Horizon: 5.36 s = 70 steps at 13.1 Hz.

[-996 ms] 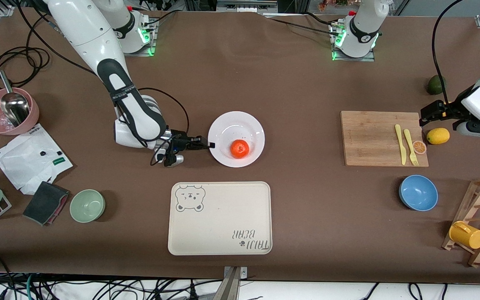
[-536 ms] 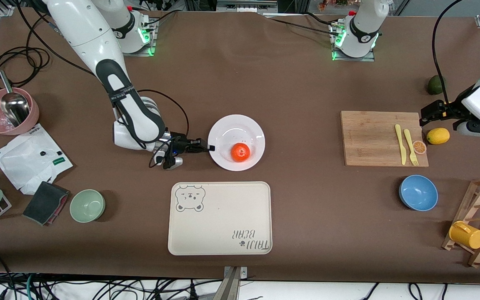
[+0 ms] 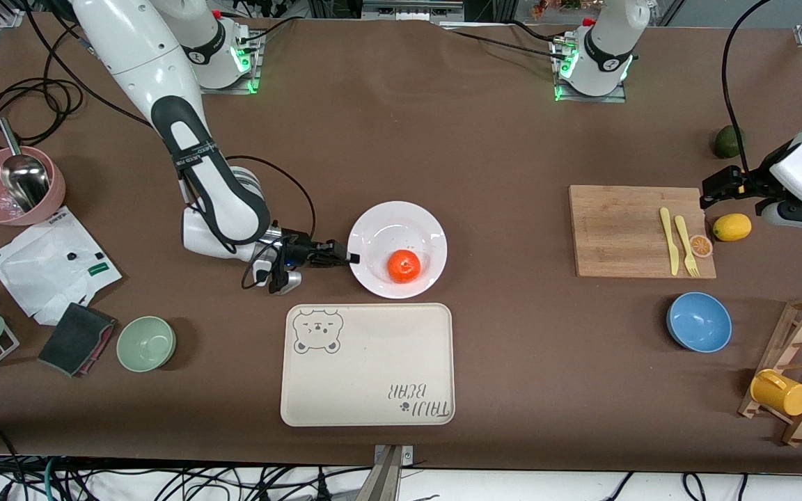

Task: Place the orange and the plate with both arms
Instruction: 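Grip the plate rim with the right gripper and lift slightly, then slide the plate onto the bear-print tray with the right gripper, then open the right gripper and release the plate on the tray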

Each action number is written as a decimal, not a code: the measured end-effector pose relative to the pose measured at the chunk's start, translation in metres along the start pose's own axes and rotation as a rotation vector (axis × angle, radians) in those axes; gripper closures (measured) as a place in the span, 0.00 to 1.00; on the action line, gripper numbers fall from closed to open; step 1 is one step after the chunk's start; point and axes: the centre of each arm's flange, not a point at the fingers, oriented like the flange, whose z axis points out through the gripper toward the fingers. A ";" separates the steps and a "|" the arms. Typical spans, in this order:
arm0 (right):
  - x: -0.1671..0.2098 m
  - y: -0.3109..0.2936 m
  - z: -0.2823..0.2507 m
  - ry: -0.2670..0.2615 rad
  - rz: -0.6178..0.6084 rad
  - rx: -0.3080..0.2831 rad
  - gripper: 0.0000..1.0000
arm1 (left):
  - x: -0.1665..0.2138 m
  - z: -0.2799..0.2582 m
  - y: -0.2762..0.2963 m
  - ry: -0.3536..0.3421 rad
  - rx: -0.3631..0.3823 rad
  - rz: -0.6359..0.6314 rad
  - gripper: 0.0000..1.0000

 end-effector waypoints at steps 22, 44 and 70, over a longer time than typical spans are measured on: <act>0.141 0.097 -0.064 0.225 -0.031 0.053 0.96 | -0.001 0.000 0.000 -0.008 -0.001 0.000 0.00; 0.158 0.107 -0.086 0.217 -0.097 0.015 0.00 | -0.001 0.001 0.000 -0.012 -0.002 0.000 0.00; 0.154 0.032 -0.202 -0.295 -0.363 -0.507 0.00 | -0.001 0.000 0.000 -0.012 -0.002 0.000 0.00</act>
